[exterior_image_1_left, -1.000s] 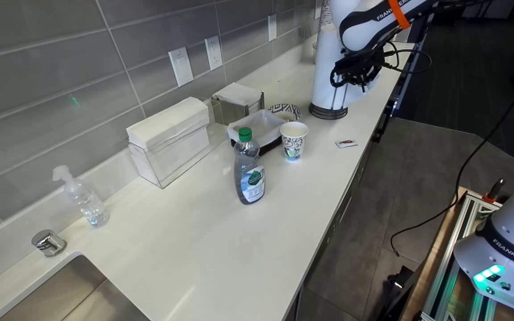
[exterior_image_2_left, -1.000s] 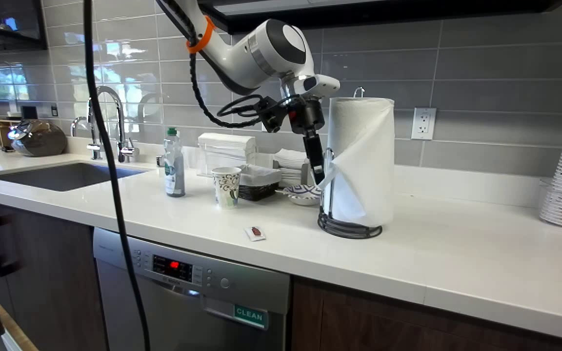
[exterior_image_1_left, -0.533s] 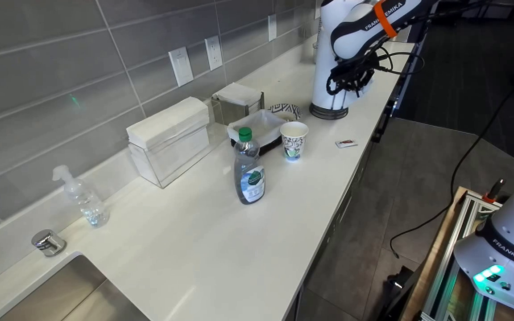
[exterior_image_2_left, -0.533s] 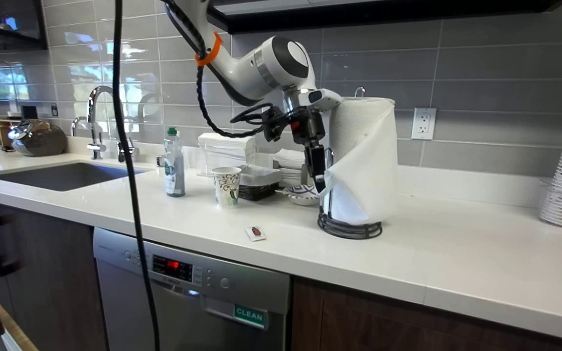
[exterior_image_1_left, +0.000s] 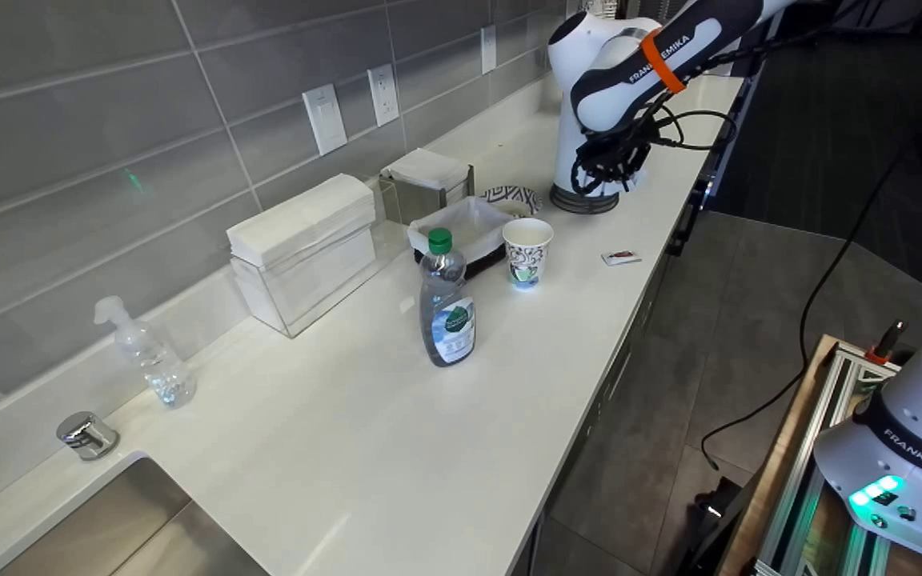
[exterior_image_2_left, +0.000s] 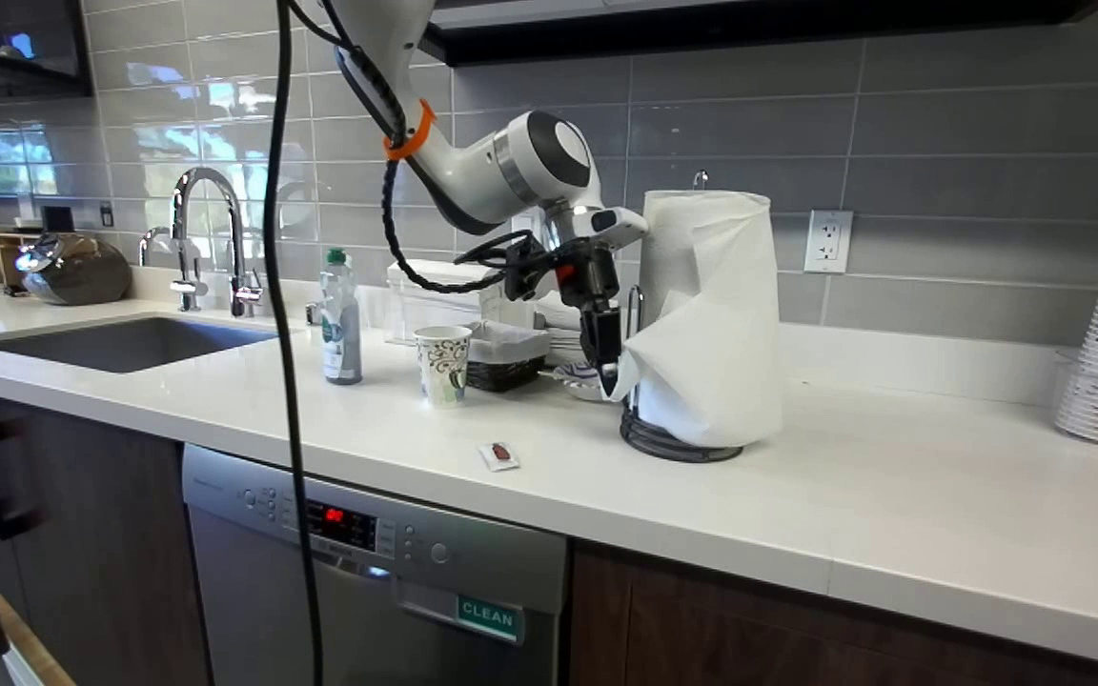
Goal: Tear one paper towel from the roll.
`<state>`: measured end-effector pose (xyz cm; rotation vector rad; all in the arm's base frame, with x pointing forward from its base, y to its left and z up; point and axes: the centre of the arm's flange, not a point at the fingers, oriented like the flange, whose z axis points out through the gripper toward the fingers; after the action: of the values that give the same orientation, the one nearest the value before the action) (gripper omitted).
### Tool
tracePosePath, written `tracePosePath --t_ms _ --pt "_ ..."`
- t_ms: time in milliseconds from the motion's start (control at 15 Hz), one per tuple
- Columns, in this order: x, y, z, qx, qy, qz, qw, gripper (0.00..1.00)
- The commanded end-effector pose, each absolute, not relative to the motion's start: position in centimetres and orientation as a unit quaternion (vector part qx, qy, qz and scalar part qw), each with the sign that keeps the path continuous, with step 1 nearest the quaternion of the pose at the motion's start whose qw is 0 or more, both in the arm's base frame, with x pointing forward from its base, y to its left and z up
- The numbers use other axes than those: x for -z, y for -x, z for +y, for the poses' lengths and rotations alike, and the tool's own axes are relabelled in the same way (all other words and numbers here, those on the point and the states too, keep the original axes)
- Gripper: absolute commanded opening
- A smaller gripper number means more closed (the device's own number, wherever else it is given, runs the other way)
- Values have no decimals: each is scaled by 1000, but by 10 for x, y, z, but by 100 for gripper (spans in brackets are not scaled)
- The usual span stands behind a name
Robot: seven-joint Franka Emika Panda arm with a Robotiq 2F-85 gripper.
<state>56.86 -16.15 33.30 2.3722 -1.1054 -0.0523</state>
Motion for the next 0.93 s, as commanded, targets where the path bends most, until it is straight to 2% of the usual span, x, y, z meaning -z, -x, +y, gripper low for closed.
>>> tracePosePath --t_ms 0,867 --pt "-320 -588 -158 29 -884 -383 267 0" --pt "-272 -610 -135 42 -905 -310 287 0"
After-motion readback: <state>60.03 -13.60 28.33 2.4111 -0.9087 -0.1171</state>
